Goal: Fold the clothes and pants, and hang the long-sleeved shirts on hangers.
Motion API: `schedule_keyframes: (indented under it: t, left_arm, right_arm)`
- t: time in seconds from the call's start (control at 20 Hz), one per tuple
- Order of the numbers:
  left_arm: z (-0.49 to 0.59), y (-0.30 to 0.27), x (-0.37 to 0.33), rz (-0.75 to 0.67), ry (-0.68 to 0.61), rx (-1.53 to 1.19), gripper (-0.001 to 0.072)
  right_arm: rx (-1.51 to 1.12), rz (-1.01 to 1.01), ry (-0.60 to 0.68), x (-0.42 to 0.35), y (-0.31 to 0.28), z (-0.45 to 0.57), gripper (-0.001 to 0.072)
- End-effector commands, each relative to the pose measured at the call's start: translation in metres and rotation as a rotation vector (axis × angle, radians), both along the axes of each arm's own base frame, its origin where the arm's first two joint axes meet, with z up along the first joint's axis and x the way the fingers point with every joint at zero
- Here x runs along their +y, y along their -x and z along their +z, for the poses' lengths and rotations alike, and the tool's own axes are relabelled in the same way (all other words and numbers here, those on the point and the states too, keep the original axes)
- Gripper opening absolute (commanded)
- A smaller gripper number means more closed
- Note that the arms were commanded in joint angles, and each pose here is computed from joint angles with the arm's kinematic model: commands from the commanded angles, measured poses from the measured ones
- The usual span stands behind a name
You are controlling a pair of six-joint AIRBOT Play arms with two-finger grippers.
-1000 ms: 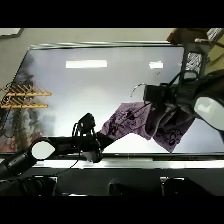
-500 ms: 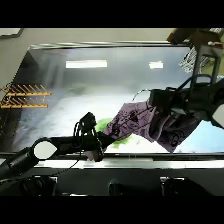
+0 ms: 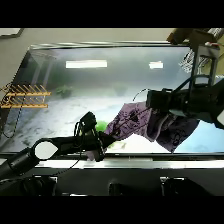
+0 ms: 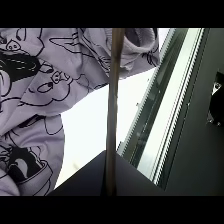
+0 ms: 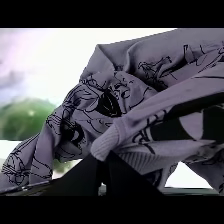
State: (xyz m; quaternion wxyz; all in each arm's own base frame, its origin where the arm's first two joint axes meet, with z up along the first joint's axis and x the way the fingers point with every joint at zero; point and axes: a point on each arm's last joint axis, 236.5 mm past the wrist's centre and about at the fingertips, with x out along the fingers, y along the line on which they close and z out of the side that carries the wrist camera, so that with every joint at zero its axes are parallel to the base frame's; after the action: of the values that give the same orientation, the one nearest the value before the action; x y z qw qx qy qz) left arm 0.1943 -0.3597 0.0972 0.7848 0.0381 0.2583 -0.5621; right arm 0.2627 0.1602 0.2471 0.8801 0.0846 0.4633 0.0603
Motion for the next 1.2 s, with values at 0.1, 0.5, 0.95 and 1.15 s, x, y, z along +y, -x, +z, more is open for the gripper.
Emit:
schedule_keyframes:
  t: [0.1,0.5,0.95,1.15]
  left_arm:
    - [0.001,-0.002,0.000,0.009,0.004,-0.001,0.0028]
    - [0.002,-0.005,0.000,0.019,0.009,-0.007,0.0028]
    - [0.007,-0.015,0.001,0.056,0.024,-0.031,0.0028]
    - [0.007,-0.015,0.001,0.056,0.024,-0.031,0.0028]
  right_arm:
    - [0.034,0.029,-0.036,0.013,0.006,-0.004,0.0039]
    - [0.064,0.088,-0.032,0.019,0.015,-0.007,0.0039]
    - [0.044,0.106,-0.052,0.025,0.012,-0.004,0.0051]
    - [0.048,0.099,-0.041,0.022,0.013,-0.005,0.0103]
